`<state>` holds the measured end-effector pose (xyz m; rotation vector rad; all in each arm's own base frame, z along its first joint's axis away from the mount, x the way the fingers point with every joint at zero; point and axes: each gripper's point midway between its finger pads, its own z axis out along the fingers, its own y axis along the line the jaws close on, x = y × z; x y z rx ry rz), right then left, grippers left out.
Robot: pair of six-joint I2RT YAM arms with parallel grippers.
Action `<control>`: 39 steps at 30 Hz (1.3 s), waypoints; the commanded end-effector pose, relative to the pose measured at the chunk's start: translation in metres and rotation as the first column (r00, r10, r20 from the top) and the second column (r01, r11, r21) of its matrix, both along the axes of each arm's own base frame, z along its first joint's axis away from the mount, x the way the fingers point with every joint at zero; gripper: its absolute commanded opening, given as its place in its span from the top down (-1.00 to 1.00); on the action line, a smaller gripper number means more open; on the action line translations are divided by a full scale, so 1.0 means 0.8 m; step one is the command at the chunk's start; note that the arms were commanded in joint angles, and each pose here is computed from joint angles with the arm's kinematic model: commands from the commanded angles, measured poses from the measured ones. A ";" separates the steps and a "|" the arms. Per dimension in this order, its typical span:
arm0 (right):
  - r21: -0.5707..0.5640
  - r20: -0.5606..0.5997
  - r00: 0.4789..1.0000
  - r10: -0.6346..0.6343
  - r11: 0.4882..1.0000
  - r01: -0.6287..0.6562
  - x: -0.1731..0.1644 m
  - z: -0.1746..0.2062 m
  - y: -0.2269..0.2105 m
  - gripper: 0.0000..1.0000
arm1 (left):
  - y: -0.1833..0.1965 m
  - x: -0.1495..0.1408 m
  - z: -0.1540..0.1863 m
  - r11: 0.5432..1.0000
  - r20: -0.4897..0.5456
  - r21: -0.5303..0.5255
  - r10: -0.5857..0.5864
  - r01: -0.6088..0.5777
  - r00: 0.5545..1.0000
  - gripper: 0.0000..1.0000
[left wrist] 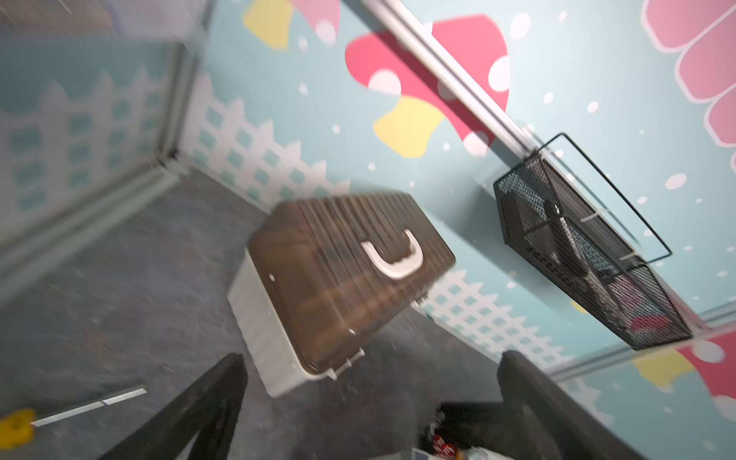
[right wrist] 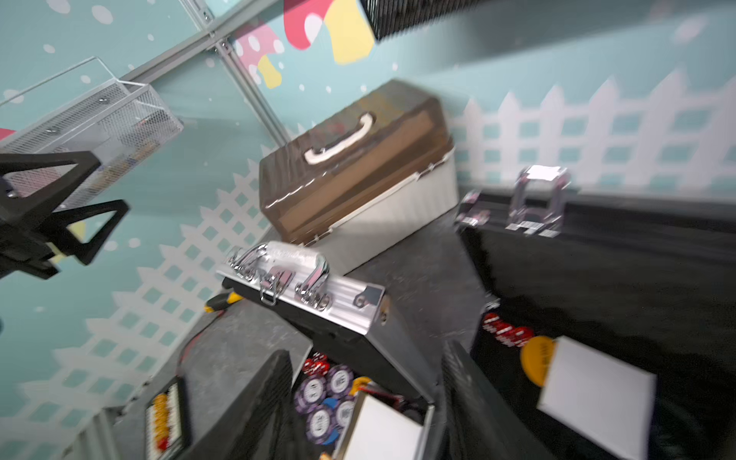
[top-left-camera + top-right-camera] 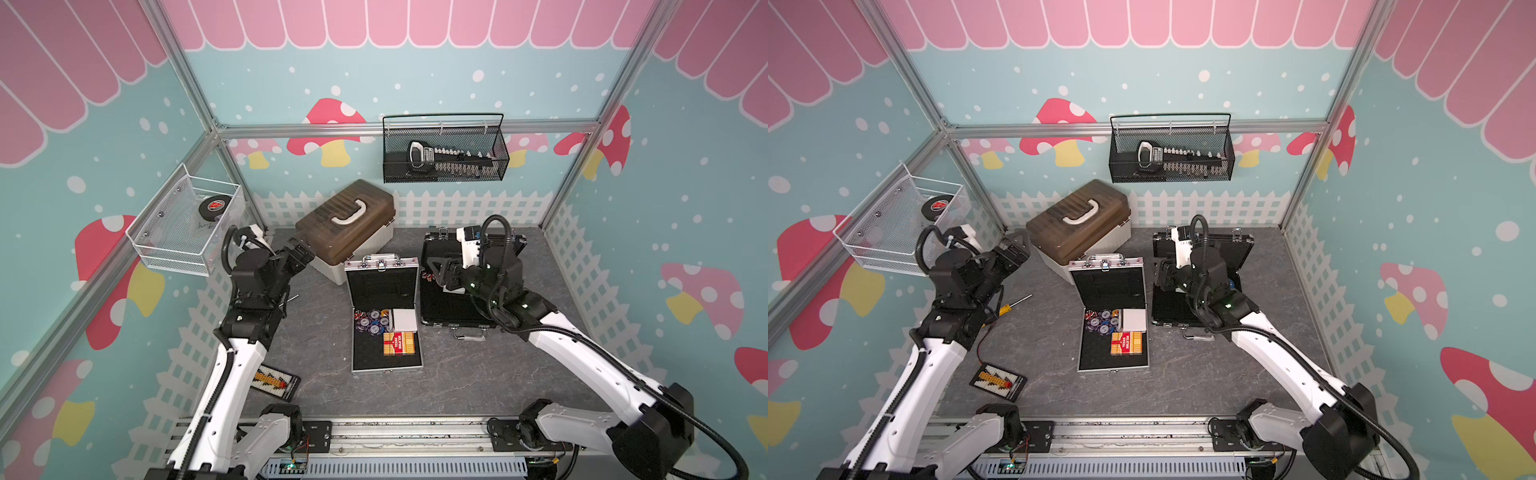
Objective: Open the poker set cases
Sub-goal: Open the case lid on the poker set case, then reset both arms
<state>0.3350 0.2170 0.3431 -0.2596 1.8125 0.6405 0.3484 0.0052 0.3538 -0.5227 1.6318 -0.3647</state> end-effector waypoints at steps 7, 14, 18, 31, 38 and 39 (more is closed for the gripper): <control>-0.320 0.378 0.662 -0.647 0.580 0.749 -0.006 0.071 -0.258 -0.35 | 0.071 -0.026 -0.085 0.858 0.081 0.424 0.282 -0.289 0.956 -0.98; -0.325 0.255 0.388 -0.886 0.299 0.897 -0.040 -0.081 -0.408 -0.34 | 0.052 0.006 -0.204 0.870 -0.070 0.475 0.184 -0.129 0.981 -0.98; -0.293 0.234 0.478 -0.846 0.407 0.865 -0.035 -0.169 -0.398 -0.32 | 0.044 0.016 -0.249 0.901 -0.127 0.433 0.103 -0.039 0.987 -0.98; -0.268 0.250 0.739 -0.626 0.688 0.674 0.009 -0.276 -0.328 -0.35 | 0.017 0.053 -0.280 0.902 -0.096 0.406 -0.116 0.145 0.989 -0.98; -0.265 0.219 0.673 -0.707 0.620 0.738 0.011 -0.294 -0.348 -0.39 | 0.023 0.061 -0.298 0.898 -0.171 0.424 -0.049 0.118 0.984 -0.99; -0.274 0.226 0.674 -0.703 0.618 0.737 0.014 -0.294 -0.346 -0.45 | 0.021 0.066 -0.296 0.891 -0.159 0.443 -0.030 0.098 0.987 -0.99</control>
